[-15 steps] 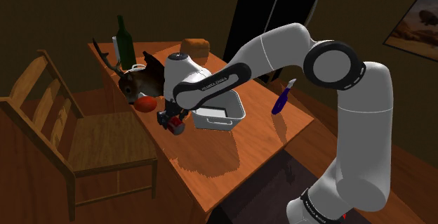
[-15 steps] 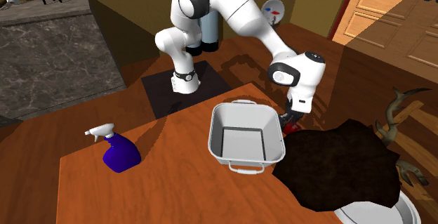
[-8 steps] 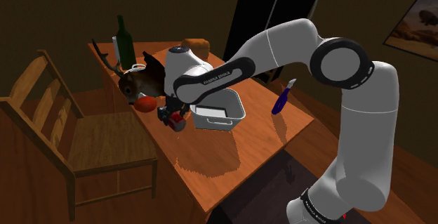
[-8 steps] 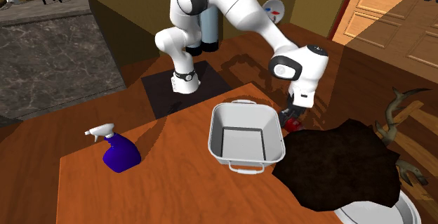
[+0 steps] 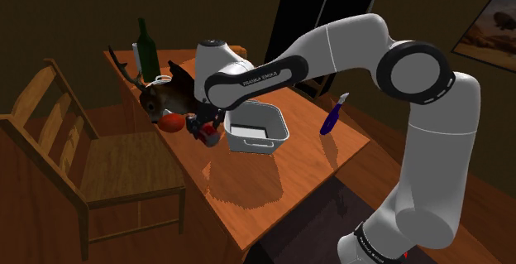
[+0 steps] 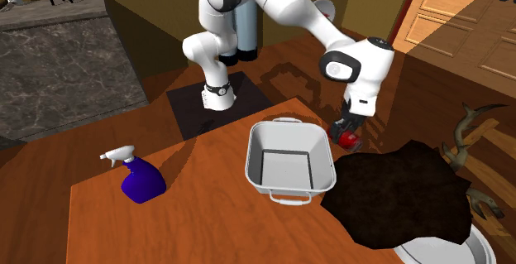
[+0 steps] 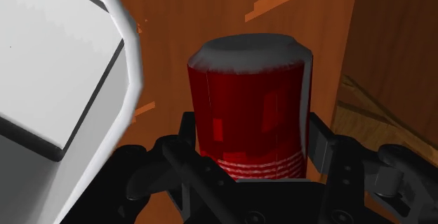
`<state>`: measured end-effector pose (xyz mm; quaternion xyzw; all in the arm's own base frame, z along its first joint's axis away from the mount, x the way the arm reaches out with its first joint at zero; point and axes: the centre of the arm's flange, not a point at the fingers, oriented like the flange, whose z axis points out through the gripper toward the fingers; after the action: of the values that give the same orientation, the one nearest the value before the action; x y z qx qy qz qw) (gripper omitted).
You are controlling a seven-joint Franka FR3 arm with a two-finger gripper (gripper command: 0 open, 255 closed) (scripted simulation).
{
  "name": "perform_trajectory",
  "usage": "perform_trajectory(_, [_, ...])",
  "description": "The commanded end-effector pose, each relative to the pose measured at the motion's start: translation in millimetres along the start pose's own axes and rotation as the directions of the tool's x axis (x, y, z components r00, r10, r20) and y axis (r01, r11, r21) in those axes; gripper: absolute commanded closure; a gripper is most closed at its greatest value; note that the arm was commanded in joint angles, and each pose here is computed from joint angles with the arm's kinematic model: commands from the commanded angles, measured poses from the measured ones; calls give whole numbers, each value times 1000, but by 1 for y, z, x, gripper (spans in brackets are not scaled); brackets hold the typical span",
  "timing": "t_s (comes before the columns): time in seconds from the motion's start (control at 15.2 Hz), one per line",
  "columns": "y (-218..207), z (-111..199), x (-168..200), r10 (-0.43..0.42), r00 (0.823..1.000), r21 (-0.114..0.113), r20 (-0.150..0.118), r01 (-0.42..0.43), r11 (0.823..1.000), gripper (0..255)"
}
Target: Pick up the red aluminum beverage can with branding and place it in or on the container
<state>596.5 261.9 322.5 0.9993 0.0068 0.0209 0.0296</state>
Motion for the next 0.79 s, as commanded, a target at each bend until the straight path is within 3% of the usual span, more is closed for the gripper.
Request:
perform_trajectory(0.0, [1, -10, 1, 0, 1000, 0, 0, 0, 1000, 255])
perform_trajectory(0.73, [5, -68, 3, 0, 1000, 0, 0, 0, 1000, 255])
